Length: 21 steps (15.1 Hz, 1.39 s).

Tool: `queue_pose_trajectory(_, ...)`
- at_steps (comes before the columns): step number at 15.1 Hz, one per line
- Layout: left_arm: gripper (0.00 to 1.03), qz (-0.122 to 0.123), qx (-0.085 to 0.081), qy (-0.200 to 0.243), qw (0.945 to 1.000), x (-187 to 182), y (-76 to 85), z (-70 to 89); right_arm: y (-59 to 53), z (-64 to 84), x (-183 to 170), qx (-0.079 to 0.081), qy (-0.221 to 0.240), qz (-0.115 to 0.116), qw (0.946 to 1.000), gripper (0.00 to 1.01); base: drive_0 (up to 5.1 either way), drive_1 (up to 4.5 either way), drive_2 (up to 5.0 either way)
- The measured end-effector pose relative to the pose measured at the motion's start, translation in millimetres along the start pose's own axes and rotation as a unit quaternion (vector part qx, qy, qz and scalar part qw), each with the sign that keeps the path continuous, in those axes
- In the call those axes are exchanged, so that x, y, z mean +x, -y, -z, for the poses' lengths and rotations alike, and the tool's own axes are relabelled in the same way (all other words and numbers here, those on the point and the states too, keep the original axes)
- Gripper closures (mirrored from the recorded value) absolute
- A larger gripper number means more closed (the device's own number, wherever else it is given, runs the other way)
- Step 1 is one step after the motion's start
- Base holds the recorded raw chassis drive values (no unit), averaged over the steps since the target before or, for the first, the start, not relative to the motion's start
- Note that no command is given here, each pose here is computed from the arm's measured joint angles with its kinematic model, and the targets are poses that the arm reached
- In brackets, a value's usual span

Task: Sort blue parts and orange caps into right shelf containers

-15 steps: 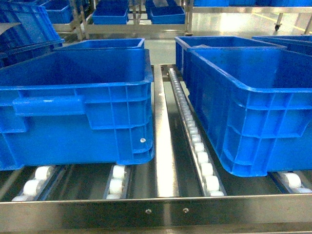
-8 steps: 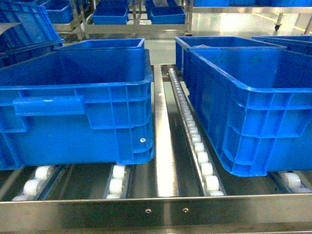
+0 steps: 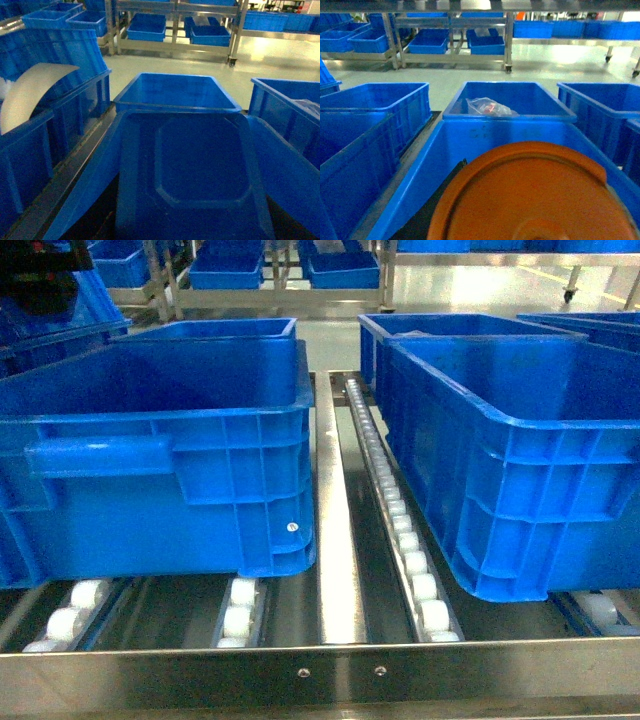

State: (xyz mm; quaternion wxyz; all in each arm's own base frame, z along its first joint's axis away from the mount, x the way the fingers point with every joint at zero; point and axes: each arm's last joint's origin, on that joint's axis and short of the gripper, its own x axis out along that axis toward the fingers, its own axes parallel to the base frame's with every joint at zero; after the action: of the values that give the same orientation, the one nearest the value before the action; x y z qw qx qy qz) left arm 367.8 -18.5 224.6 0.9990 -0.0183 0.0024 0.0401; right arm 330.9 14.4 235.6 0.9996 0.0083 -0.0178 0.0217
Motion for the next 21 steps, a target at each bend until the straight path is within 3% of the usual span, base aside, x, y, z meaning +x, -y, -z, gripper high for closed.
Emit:
queue_pose_trajectory(1,0.60,-0.002,-0.004,-0.009,0.9999,18,-0.1,1.5,0.0,1.9,18,0.003,-0.010,-0.001,0.9999,0.57,0.0,0.00,0.0)
queue_pose_trajectory(2,0.57,0.001,-0.011,-0.025,0.9996,37,0.1,5.4,0.2,4.6,36,0.006,-0.011,0.003,0.9999,0.48,0.0,0.00,0.0)
queue_pose_trajectory(4,0.29,-0.012,-0.017,-0.031,0.9993,69,2.5,12.2,1.6,11.2,63,0.006,-0.016,0.015,0.9997,0.20,0.0,0.00,0.0)
queue_pose_trajectory(6,0.06,-0.014,-0.020,-0.021,0.9995,71,2.7,9.1,3.2,12.5,64,0.011,-0.017,0.017,0.9996,0.01,0.0,0.00,0.0)
queue_pose_trajectory(9,0.05,-0.007,-0.024,-0.030,0.9992,61,3.5,12.9,0.9,13.7,58,0.008,-0.021,0.020,0.9996,0.03,0.0,0.00,0.0)
queue_pose_trajectory(10,0.05,-0.012,-0.026,-0.034,0.9990,51,4.9,10.0,-1.9,13.7,48,0.003,-0.033,0.022,0.9992,0.03,0.0,0.00,0.0)
queue_pose_trajectory(13,0.05,0.007,-0.036,-0.010,0.9993,38,9.1,-9.4,-1.7,4.5,44,0.000,-0.018,0.022,0.9996,0.03,0.0,0.00,0.0)
queue_pose_trajectory(14,0.05,0.008,-0.038,-0.013,0.9992,38,9.7,-8.7,-1.6,5.8,42,0.000,-0.017,0.022,0.9996,0.09,0.0,0.00,0.0)
queue_pose_trajectory(15,0.11,0.026,-0.029,0.002,0.9992,35,8.7,-6.7,-1.2,9.5,31,-0.001,-0.015,0.022,0.9996,0.18,0.0,0.00,0.0)
queue_pose_trajectory(17,0.31,0.038,-0.002,0.004,0.9993,4,0.3,6.6,-0.5,16.3,-5,-0.003,-0.011,0.020,0.9997,0.39,0.0,0.00,0.0)
queue_pose_trajectory(19,0.49,0.039,0.006,0.010,0.9991,-28,-6.1,11.8,7.0,21.0,-32,-0.005,-0.006,0.014,0.9999,0.57,0.0,0.00,0.0)
queue_pose_trajectory(20,0.66,0.038,0.008,0.016,0.9991,-53,-11.9,15.9,12.1,29.0,-51,-0.005,-0.012,0.022,0.9997,0.72,0.0,0.00,0.0)
queue_pose_trajectory(21,0.75,0.040,0.009,0.011,0.9991,-65,-19.1,20.9,14.4,36.1,-65,-0.005,-0.020,0.028,0.9994,0.83,0.0,0.00,0.0)
